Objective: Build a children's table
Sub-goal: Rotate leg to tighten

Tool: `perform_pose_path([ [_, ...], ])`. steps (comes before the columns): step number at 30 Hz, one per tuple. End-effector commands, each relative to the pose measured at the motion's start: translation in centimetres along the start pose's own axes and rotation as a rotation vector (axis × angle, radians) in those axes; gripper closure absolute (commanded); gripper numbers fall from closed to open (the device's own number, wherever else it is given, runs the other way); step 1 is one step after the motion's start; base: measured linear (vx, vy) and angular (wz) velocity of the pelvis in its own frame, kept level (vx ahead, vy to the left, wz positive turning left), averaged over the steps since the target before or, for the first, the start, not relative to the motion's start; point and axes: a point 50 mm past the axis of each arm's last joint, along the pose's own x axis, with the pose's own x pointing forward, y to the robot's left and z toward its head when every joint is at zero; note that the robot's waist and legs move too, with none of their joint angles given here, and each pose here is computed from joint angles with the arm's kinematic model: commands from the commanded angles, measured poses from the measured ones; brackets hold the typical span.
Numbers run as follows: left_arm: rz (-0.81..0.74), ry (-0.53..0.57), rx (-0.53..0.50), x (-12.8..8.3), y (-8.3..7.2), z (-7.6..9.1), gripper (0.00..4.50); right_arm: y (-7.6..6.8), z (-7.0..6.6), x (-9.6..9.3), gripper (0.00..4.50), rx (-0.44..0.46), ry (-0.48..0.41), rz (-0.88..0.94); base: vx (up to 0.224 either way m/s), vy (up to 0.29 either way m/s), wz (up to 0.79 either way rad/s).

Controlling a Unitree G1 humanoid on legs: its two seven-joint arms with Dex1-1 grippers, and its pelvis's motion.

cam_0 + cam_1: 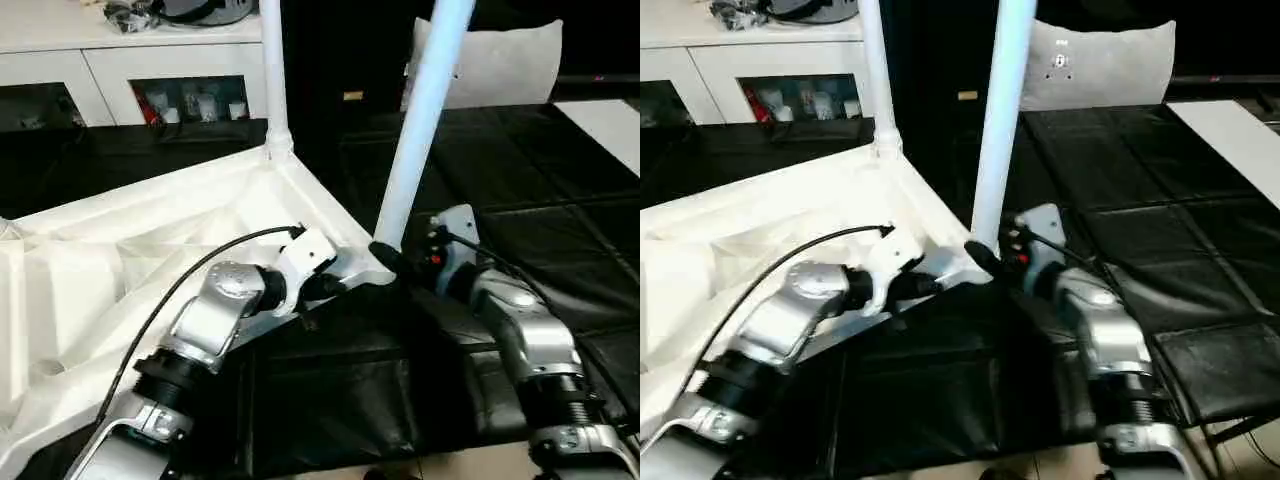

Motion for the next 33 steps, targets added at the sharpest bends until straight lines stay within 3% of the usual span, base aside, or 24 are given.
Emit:
perform_pose_path([
  [1, -0.069, -0.052, 0.071, -0.5, -0.2, 1.1, 4.50, 0.3, 0.8, -0.6, 0.61, -0.046, -0.020, 0.105, 0.000, 0.000, 0.00],
  [10, -0.375, 0.049, 0.238, -2.4, -0.6, -0.4, 4.50, 1.1, 1.2, -2.8, 0.61, -0.134, 0.089, 0.503, 0.000, 0.000, 0.00],
  [16, -0.455, 0.105, 0.313, -3.1, -0.2, -0.7, 4.50, 1.5, 1.0, -2.9, 1.20, -0.154, 0.131, 0.635, 0.000, 0.000, 0.00],
  [33, -0.537, 0.097, 0.310, -3.0, -0.3, -0.9, 4.50, 2.4, 0.2, -2.8, 2.47, -0.113, 0.191, 0.781, 0.000, 0.000, 0.00],
])
